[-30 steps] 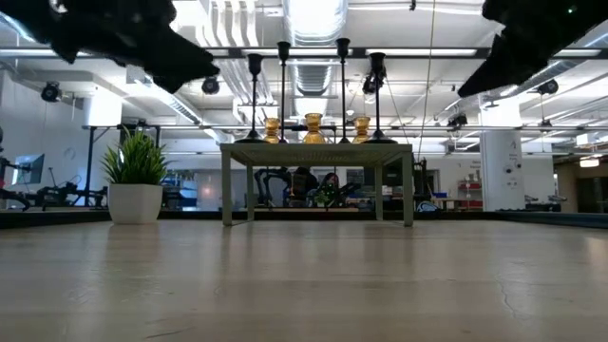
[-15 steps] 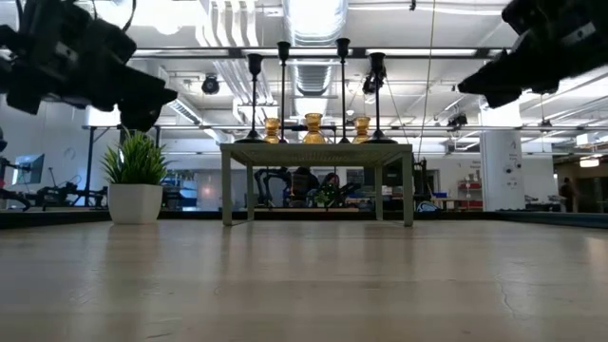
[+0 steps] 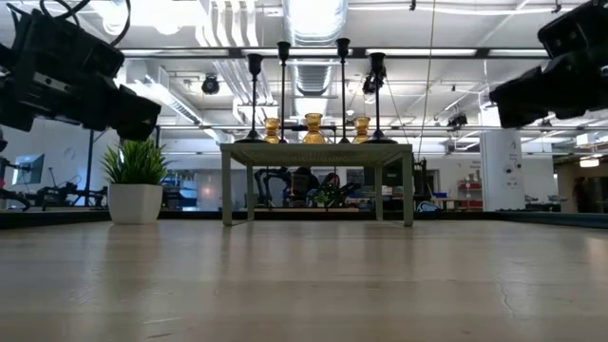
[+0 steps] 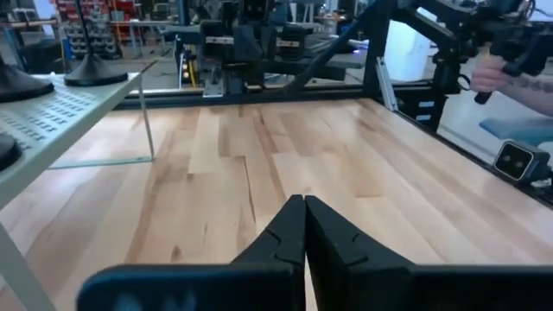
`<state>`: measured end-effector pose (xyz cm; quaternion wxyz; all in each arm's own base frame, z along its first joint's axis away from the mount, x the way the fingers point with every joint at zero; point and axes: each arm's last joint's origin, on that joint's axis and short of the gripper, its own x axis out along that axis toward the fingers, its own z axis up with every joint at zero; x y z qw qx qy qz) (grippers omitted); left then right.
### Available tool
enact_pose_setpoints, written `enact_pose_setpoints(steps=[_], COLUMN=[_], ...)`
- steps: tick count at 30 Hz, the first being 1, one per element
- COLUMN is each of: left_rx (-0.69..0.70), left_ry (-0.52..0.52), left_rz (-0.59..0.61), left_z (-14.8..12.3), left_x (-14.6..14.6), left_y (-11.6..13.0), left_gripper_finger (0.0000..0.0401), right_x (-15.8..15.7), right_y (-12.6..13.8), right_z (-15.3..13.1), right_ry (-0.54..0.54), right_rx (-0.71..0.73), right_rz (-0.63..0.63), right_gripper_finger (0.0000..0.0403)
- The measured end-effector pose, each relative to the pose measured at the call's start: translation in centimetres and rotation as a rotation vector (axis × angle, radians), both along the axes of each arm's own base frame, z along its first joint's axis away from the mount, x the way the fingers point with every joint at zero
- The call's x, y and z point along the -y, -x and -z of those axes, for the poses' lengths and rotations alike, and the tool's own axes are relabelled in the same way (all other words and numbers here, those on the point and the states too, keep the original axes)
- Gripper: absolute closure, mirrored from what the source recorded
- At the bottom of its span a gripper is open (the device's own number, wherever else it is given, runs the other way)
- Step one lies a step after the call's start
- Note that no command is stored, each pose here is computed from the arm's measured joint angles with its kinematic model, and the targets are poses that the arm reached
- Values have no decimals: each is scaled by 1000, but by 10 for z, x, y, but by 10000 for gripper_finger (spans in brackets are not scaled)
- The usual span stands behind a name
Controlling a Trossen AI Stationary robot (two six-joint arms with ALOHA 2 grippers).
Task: Pick & Place candle stick holders
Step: Return to Home Position
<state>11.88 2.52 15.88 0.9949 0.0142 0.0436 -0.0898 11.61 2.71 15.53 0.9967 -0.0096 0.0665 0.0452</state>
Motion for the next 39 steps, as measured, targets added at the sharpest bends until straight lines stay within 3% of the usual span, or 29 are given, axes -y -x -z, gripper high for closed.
enact_pose_setpoints(steps=[10, 18, 22, 30, 39], left_rx=[1, -15, -101, -193, -247], left_ry=[-31, -33, -2, 52, 141], left_rz=[-9, 10, 9, -163, -198], left_z=[1, 4, 13, 21, 26], left_x=[-6, -15, -15, -20, -20], left_y=[0, 2, 3, 4, 5], left_gripper_finger=[398, 399, 399, 395, 388], right_x=[14, 40, 50, 53, 53], right_y=[3, 4, 7, 8, 8], right_z=[-15, -12, -3, 0, -1], right_ry=[144, 87, 43, -29, -4], right_rx=[170, 127, 37, 3, 6], right_rz=[-7, -2, 56, 91, 88], right_gripper_finger=[395, 395, 395, 395, 394])
